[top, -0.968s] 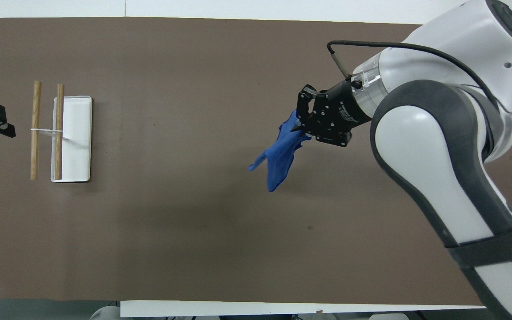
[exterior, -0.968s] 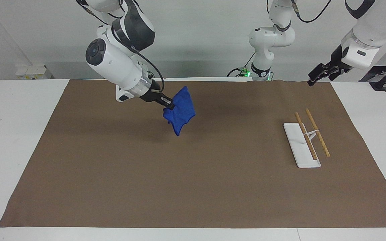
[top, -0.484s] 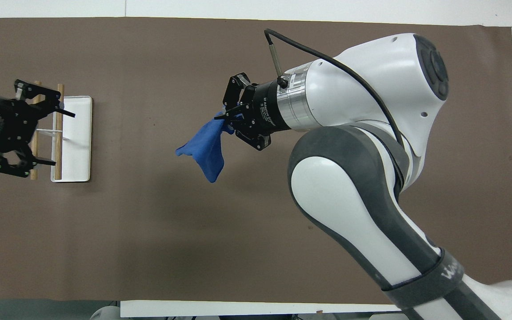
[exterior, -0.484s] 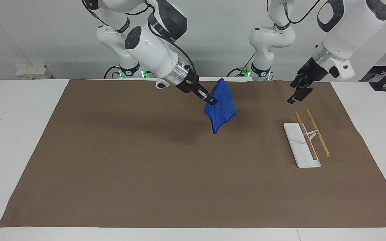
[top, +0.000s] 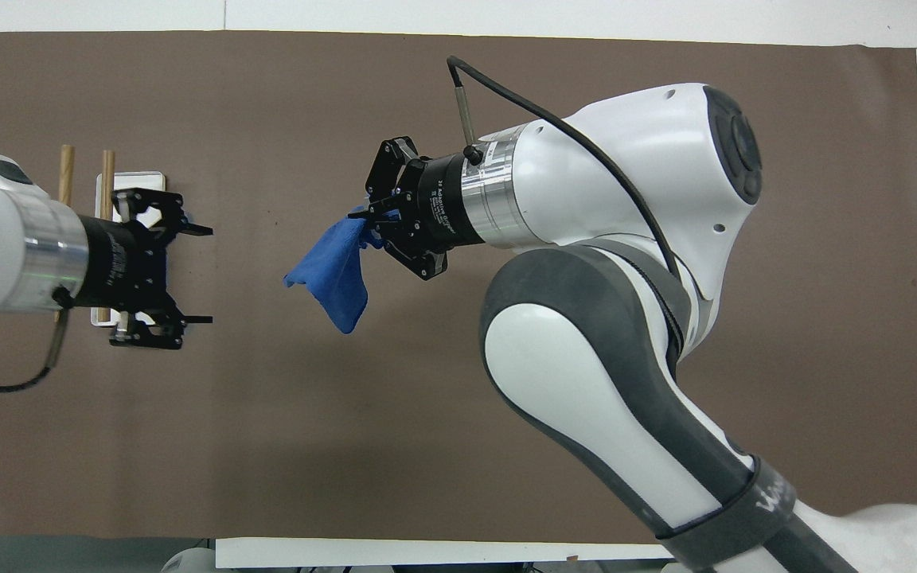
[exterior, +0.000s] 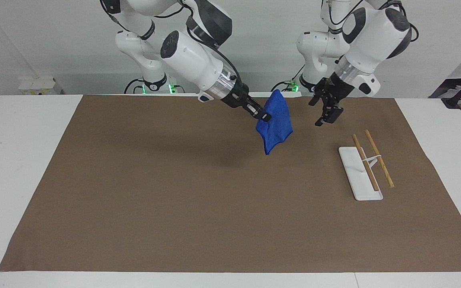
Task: Right arm passes towel to left arm to hang
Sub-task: 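Move the left gripper onto the hanging towel and close it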
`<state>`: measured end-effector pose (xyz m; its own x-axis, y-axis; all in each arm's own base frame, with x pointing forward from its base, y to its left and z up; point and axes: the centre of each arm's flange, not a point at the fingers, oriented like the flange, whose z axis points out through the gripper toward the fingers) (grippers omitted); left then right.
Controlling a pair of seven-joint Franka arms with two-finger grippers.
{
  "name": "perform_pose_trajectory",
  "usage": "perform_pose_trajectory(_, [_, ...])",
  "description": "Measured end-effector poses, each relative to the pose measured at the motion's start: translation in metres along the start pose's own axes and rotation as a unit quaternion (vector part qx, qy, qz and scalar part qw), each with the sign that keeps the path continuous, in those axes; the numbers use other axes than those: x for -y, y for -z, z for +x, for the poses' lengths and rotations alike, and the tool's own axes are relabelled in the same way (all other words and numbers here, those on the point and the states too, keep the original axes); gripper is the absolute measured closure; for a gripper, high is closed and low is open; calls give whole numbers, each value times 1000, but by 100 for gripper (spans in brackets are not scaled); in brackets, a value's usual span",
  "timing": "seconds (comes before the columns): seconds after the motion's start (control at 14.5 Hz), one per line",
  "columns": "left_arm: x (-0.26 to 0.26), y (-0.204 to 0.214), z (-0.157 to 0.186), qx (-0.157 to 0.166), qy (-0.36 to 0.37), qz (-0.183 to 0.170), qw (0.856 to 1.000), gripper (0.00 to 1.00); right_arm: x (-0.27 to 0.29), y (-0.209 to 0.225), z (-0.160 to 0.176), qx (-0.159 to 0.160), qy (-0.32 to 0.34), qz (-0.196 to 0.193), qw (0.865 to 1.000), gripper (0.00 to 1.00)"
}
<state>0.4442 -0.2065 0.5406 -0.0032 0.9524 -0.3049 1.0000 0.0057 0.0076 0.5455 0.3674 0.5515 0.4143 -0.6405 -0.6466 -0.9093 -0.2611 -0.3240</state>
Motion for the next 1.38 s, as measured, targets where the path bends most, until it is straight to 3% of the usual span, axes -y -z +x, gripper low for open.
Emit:
perform_pose_trajectory(0.48, [-4,-3,-2,37,171,-82,981,0,-1,-2,-2,1,-4,-1,1000,96])
perform_pose_trajectory(0.9, [11,-43,-16,42,174,-93,980,0,-1,-2,-2,1,-4,-1,1000,96])
perform_pose_trajectory(1.18, [-3,-42,-17,67,177,-141,972,2,0,-1,-2,1,-4,0,1000,96])
perform_pose_trajectory(1.31, [-5,-41,-18,72,176,-149,970,13,0,-1,-3,2,-4,1,1000,96])
perform_pose_trajectory(1.38, [-5,-40,-19,73,175,-151,970,14,0,-1,-3,2,-4,1,1000,96])
